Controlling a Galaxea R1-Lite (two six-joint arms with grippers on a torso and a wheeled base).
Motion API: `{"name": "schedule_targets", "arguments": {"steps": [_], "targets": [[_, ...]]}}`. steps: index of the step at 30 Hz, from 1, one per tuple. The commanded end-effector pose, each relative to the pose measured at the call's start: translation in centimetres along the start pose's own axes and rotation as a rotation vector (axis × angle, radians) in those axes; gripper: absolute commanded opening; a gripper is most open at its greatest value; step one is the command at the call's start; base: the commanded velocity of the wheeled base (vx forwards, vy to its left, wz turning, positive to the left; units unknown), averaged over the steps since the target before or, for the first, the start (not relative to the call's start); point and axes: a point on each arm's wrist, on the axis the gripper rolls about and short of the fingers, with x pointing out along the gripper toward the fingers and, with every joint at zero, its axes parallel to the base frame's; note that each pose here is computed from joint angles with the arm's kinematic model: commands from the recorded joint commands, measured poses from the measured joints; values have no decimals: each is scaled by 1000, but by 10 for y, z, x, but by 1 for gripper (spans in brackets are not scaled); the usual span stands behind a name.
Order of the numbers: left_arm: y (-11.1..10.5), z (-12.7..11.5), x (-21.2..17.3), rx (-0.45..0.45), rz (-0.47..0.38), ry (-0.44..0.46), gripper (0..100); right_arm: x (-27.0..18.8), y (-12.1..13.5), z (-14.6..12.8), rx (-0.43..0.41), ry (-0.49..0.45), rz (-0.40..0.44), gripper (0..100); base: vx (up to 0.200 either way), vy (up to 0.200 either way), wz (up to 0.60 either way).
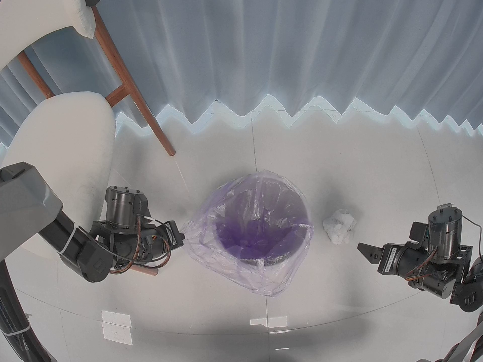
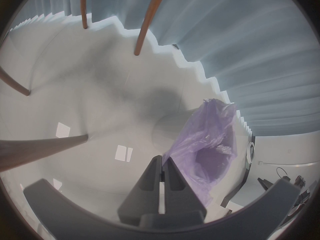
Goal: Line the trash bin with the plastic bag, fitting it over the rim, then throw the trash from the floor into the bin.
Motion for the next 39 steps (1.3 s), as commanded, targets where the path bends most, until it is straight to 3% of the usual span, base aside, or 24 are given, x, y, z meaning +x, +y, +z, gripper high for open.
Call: {"name": "schedule_targets", "arguments": {"steps": [1,4,10,11,18,23,24,29,33,39], "targets": [[14,-10,6,-12,57,27,0,1,0,-2,-2,9,-3,100,0,0,0],[16,-14,12,-9,74,13,0,0,-1,-3,-3,12,-5,100,0,0,0],[9,-9,10,-4,25,-47,0,1,-1,-3,-4,14,-3,100,0,0,0],[9,-10,9,-2,26,-44,100,1,-1,-3,-4,14,-3,100,0,0,0],[3,-4,-18,-7,-6,-84,100,2,0,-3,-4,23,9,100,0,0,0],[-23,5,-50,-25,-167,-100,100,4,0,-4,-6,32,10,100,0,0,0],[-35,6,-61,-17,-242,-80,100,5,1,-3,-6,31,12,100,0,0,0],[-56,5,-67,24,-311,-49,100,6,1,-4,-6,34,11,100,0,0,0],[-60,2,-58,26,-295,-7,100,6,0,-4,-7,37,10,100,0,0,0],[-41,-13,-18,18,-199,55,100,5,0,-5,-5,36,8,100,0,0,0]]}}
